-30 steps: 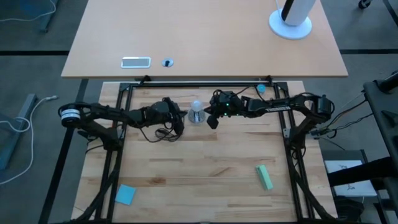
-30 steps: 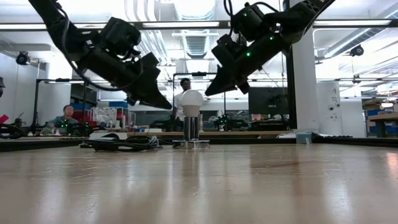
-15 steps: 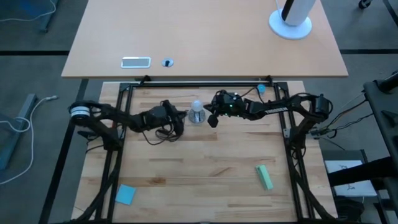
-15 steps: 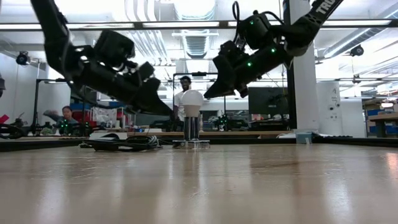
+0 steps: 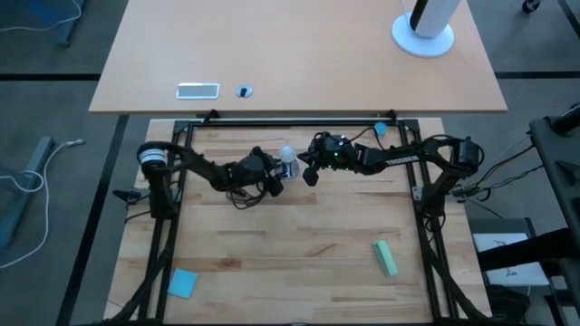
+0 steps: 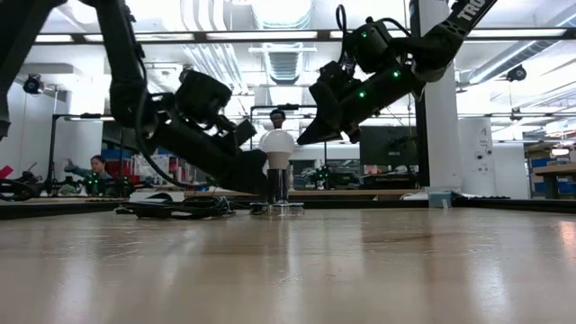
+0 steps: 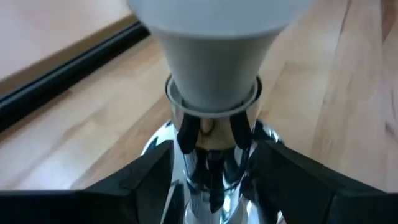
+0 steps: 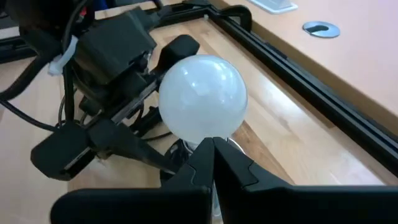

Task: Screw lightbulb
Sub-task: Insert the lightbulb into the lamp

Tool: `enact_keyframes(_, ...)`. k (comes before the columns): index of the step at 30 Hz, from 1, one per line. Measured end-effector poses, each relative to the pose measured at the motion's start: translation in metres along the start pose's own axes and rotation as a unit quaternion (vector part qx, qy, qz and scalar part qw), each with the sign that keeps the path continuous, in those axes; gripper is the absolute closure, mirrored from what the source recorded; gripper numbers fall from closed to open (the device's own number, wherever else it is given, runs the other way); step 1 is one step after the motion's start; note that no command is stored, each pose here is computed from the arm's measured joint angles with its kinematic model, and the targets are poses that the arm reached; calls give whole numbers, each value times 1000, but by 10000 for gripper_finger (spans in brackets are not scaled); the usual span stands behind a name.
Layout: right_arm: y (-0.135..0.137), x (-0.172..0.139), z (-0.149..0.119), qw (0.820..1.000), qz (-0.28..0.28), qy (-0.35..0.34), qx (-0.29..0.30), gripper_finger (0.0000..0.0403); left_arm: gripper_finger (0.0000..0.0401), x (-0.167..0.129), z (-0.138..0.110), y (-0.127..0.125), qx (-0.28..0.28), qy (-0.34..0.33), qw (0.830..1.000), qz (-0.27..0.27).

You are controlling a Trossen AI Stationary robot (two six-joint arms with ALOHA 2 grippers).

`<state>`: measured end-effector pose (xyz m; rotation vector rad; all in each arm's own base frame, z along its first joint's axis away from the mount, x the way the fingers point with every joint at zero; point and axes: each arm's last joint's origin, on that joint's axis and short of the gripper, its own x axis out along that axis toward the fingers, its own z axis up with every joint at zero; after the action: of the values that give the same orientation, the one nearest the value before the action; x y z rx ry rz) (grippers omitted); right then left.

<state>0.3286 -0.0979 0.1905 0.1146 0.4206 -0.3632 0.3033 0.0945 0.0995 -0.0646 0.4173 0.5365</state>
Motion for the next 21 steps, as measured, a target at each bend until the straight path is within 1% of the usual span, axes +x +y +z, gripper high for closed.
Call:
enact_keyframes(3, 1, 0, 0, 1000, 1, -3, 0, 403, 165, 2, 1, -1, -5, -18, 1000, -1)
enact_keyframes(8, 1, 0, 1, 1000, 1, -5, 0, 403, 188, 4, -6, 0, -12, -7, 1000, 0)
enact_keyframes(11, 1, 0, 2, 1000, 1, -10, 0, 403, 219, 6, -11, 0, -17, 2, 1000, 2)
enact_keyframes(18, 1, 0, 3, 1000, 1, -16, 3, 403, 311, 8, -16, 0, -31, 6, 999, 2)
enact_keyframes(21, 1, 0, 3, 1000, -1, -16, 3, 403, 344, 9, -17, 0, -40, 7, 999, 1)
